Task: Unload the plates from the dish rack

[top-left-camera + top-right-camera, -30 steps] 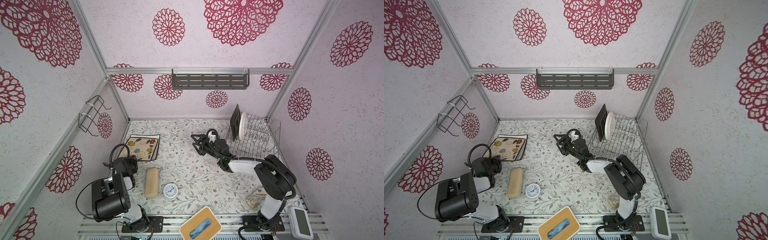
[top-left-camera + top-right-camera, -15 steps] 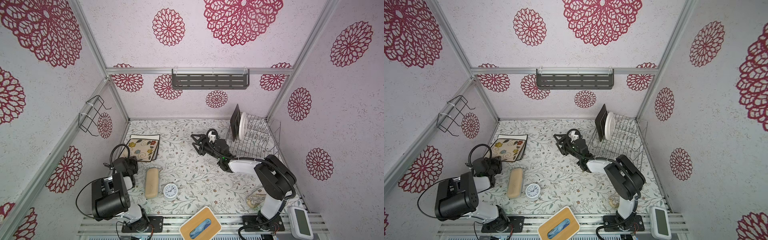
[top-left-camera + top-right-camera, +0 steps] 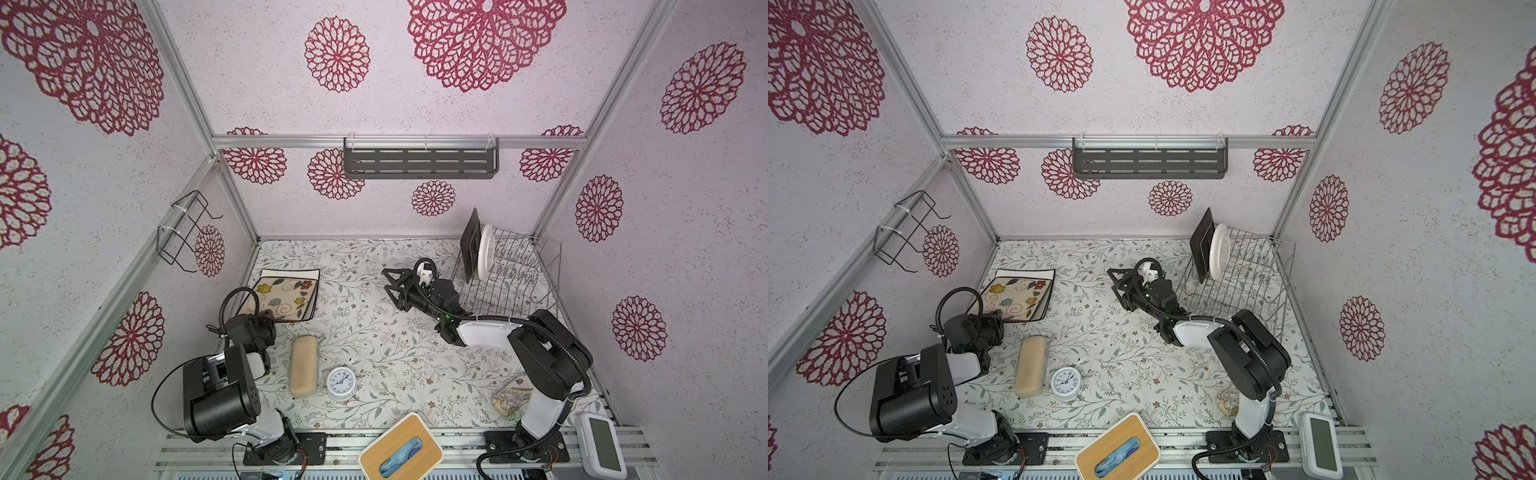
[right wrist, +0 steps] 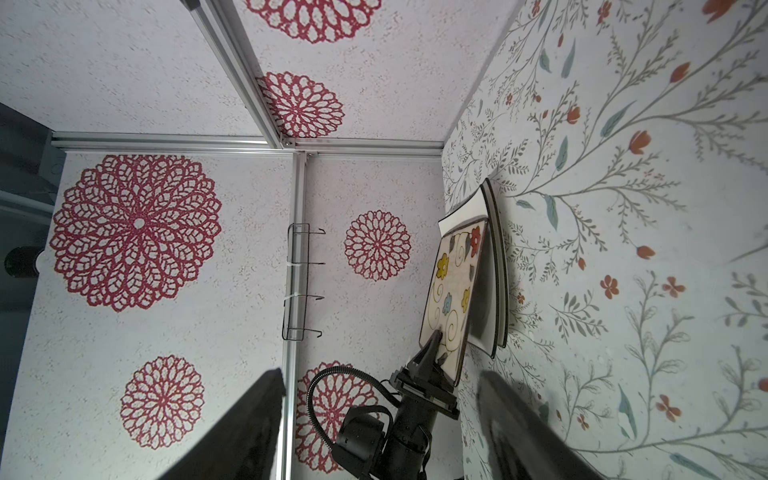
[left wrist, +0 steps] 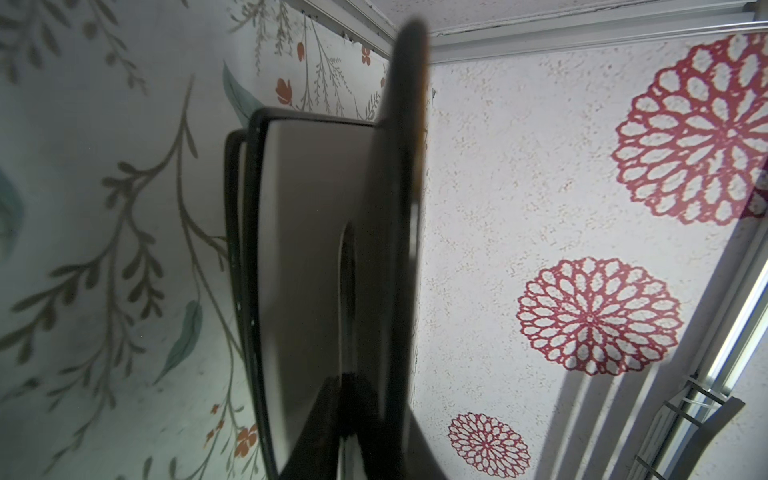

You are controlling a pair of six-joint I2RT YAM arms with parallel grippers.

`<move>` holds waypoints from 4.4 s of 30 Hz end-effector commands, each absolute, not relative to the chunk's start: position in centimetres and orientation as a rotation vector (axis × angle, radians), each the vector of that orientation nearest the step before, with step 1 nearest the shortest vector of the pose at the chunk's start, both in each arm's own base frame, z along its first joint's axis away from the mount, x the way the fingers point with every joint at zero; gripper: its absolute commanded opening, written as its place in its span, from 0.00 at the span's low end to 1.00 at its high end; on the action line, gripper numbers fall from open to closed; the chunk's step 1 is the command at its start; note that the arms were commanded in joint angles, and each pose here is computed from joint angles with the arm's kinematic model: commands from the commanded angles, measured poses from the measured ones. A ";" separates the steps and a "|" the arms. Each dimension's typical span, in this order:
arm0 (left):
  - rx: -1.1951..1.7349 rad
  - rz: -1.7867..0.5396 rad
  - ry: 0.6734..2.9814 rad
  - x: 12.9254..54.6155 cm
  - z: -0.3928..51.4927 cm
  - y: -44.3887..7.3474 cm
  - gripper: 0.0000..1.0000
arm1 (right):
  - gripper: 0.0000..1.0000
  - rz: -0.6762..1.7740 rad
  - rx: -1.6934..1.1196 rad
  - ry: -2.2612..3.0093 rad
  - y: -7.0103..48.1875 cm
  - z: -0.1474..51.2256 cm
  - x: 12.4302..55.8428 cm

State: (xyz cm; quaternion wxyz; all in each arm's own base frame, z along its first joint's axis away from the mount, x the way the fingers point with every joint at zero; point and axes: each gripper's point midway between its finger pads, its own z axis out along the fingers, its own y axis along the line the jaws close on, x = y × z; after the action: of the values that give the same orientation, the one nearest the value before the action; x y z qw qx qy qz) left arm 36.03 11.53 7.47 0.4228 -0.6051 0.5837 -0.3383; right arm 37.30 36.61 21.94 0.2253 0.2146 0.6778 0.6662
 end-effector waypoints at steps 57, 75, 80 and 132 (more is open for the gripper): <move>-1.431 -0.792 1.690 39.4 10.1 9.9 0.92 | 0.75 1.927 0.559 1.766 36.5 24.1 36.6; -1.451 -0.812 1.730 40.4 9.1 9.3 1.00 | 0.75 1.930 0.563 1.766 36.5 24.0 36.7; -1.449 -0.813 1.737 40.8 9.2 9.1 0.97 | 0.74 1.930 0.563 1.764 36.4 24.0 36.7; -1.432 -0.719 1.877 36.7 10.5 7.5 0.97 | 0.74 1.842 0.548 1.815 36.5 21.7 37.0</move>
State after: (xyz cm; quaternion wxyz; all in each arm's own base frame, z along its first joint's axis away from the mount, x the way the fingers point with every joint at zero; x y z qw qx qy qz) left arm 36.51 8.12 9.36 0.3219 -0.5651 0.7103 -0.2693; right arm 36.97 36.06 20.47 0.2271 0.2211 0.6713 0.6700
